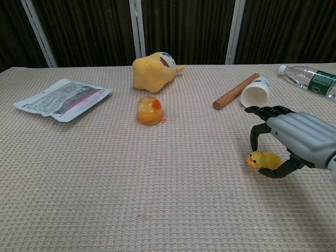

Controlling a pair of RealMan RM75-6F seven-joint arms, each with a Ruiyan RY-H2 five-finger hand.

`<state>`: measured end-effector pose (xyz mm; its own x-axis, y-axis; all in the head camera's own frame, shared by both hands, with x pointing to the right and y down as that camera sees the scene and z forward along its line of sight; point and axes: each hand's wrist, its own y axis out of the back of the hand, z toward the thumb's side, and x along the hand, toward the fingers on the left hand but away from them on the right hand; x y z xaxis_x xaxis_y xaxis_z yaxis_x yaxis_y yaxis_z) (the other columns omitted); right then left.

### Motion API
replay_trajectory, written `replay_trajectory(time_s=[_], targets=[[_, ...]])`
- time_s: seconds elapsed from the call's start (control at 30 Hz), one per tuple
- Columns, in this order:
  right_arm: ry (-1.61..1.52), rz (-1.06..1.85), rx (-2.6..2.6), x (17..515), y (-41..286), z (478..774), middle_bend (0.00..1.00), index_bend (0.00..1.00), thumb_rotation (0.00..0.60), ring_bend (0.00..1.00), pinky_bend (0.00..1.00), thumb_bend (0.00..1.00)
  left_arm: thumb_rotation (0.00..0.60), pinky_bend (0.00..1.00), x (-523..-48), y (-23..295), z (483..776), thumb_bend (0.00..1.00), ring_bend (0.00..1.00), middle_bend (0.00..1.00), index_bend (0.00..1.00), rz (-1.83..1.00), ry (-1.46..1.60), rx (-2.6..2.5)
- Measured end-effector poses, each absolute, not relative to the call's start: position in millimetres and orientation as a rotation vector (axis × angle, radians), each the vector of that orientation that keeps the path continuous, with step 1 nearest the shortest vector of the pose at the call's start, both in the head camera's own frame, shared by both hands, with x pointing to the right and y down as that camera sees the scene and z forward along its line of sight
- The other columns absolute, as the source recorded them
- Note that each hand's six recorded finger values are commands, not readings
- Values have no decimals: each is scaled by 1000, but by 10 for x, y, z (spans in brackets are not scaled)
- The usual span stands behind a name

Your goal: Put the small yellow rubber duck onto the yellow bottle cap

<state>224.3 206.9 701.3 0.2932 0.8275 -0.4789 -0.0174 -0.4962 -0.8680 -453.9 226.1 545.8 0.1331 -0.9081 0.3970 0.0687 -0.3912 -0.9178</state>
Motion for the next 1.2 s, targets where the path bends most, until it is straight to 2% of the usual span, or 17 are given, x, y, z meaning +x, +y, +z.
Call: replay_trajectory(time_s=[1.2], targets=[[-752,1336,-1732,2467,2002,7033,0,485,600,0,0,212,600,195,-4555,2270,5447,0,0,0,0,-1411,850,-1523]])
